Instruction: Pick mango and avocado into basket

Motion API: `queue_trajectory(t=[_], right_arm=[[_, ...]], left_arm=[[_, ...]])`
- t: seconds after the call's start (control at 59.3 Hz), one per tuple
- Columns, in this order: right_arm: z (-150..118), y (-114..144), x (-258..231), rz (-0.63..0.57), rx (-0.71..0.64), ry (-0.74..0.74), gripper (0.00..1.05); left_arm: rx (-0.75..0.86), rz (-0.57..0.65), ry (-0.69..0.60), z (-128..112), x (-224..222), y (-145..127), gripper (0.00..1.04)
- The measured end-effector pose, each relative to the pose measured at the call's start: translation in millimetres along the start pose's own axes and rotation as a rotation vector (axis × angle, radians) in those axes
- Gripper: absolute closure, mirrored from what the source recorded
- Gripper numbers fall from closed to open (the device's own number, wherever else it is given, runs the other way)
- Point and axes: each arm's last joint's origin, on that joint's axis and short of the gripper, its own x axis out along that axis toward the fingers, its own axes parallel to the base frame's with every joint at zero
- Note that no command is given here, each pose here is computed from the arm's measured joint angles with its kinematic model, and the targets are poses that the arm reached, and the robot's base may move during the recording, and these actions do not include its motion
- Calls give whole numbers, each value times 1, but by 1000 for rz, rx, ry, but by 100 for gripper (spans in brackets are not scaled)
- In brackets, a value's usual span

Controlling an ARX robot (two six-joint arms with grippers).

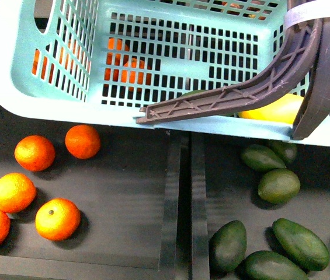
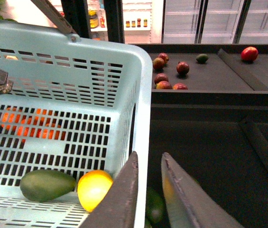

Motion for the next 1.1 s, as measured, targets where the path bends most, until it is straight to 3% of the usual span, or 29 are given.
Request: queue_trajectory(t=[0.051, 0.405, 1.096], right_arm=[[-3, -2, -2, -2, -5, 0, 103], [-23, -18, -13, -10, -4, -4, 103], [-38, -18, -27, -6, -5, -35, 103]], left_arm=[[0, -1, 0, 0, 0, 0, 98], [2, 7, -5, 0, 0, 0, 98], [1, 4, -3, 0, 0, 0, 98]])
